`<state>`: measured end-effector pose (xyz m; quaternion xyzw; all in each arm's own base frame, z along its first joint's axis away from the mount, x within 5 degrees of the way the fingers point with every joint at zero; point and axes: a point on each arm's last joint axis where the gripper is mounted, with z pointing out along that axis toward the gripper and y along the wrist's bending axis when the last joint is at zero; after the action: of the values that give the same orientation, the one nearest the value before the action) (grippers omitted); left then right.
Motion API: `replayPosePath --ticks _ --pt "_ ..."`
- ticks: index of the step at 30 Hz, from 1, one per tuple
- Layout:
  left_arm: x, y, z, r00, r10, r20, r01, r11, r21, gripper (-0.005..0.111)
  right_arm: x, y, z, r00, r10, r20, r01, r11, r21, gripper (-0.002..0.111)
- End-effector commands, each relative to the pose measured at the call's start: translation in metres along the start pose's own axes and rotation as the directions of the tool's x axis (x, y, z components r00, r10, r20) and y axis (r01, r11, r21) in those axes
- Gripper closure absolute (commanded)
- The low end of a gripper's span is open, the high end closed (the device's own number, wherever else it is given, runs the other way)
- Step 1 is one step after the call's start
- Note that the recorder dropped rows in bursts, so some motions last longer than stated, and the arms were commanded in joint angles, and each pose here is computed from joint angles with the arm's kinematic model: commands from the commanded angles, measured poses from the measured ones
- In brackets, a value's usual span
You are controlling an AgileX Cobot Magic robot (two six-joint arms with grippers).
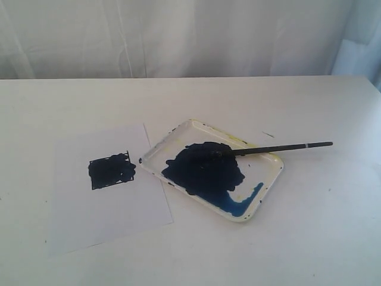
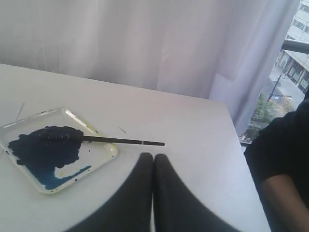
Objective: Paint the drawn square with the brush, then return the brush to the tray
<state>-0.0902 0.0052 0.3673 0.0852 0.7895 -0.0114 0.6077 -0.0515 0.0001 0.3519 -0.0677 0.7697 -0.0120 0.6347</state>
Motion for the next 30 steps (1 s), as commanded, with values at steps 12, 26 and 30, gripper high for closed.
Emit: replayPosePath --ticks 12,26,30 --pt "0.063 -0.002 0.133 0.997 -0.053 0.054 0.052 0.999 0.008 0.107 0.055 0.002 0.091 0.992 -0.006 0.128 0.001 0.999 0.036 0.108" --pt "0.140 -0.005 0.189 0.996 0.002 0.087 0.000 1.000 -0.029 0.107 0.123 0.008 0.134 0.986 -0.013 0.167 0.006 0.999 0.043 0.108" --pt "0.141 -0.006 0.189 0.997 -0.007 0.074 0.009 1.000 -0.026 0.107 0.134 0.010 0.136 0.998 0.005 0.067 -0.007 1.000 0.025 0.108"
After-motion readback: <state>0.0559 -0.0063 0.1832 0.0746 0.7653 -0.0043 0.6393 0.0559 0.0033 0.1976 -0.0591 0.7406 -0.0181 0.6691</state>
